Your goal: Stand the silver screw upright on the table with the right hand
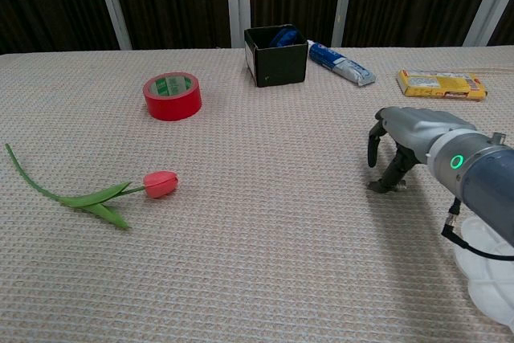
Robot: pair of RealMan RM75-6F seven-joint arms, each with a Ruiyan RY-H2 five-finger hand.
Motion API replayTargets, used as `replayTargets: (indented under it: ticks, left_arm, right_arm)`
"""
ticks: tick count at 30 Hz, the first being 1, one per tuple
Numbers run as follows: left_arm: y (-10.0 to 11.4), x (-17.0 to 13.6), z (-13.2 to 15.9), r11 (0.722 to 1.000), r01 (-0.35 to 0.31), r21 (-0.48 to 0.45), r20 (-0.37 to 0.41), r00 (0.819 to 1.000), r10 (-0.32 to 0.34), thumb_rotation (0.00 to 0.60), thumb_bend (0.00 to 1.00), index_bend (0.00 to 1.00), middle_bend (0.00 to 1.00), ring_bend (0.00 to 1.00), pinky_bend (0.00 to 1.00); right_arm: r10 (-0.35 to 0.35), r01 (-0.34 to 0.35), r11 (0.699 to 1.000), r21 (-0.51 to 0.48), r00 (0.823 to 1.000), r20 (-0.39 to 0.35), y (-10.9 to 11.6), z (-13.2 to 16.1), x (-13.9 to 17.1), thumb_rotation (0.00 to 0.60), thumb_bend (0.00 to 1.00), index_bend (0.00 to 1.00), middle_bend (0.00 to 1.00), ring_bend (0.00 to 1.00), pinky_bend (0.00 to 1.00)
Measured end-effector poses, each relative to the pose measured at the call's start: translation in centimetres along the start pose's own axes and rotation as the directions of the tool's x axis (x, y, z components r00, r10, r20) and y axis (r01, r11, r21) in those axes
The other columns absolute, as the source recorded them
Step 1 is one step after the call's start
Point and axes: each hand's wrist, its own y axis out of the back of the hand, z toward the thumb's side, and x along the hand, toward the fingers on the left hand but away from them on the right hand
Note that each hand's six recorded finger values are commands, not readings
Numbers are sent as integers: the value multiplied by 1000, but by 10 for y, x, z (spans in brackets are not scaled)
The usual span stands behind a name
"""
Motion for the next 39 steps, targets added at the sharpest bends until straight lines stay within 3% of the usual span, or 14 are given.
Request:
replayTargets:
  ticks: [21,39]
  left_arm:
    - [-2,1,1,1000,3,5,-2,1000,-3,600,251,152,0,0,0]
    - [-2,1,1,1000,3,5,-3,1000,-3,600,251,154,0,0,0]
  right_arm:
    - [33,-33,999,-4,999,-8,-9,0,4,600,273,530,35,109,43]
    - [16,-16,1000,-6,1000,7,-6,0,-1,600,289,568,43,114,61]
